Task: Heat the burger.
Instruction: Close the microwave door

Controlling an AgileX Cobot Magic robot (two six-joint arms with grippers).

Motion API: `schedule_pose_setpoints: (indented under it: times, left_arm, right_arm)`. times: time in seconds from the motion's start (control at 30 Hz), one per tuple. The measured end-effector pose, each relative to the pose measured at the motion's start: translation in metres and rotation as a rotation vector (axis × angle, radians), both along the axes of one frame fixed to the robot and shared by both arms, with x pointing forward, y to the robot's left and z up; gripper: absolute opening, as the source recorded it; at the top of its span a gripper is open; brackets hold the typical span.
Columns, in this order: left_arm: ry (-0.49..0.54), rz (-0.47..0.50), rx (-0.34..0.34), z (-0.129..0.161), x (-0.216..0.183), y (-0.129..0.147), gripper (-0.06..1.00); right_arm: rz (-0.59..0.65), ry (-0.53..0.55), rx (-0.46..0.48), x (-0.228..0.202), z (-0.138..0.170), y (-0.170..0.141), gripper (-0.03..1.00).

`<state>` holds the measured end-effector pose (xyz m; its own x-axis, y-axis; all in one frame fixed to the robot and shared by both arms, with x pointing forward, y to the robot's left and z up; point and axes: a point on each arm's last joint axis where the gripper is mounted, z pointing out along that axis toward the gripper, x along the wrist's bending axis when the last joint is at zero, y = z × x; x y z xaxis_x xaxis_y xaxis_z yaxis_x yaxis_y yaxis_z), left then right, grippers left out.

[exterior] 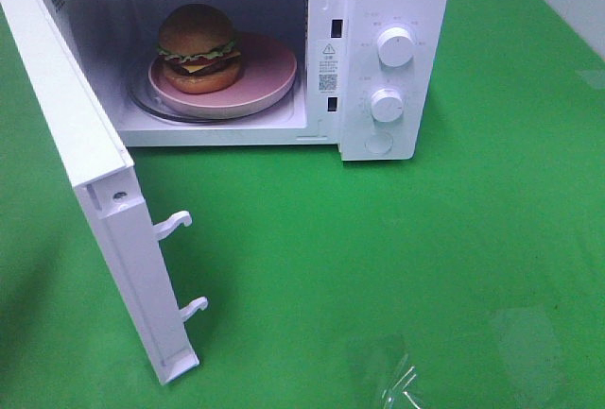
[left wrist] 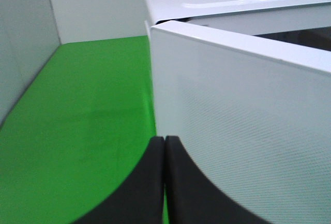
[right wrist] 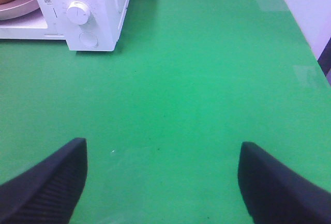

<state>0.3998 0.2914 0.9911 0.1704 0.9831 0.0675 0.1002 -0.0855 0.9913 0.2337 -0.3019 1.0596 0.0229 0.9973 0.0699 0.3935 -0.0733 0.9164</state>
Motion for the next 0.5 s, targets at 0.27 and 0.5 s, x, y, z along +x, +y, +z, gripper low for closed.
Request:
schedule_pose_setpoints:
  times: [0.27, 0.5]
  left_arm:
    - [0.039, -0.093, -0.037, -0.016, 0.015, -0.008, 0.00]
    - [0.079, -0.130, -0.052, -0.021, 0.030, -0.012, 0.00]
  right_arm:
    - [0.000, 0.000, 0.000, 0.000, 0.000, 0.000, 0.76]
    - [0.000, 0.000, 0.000, 0.000, 0.000, 0.000, 0.76]
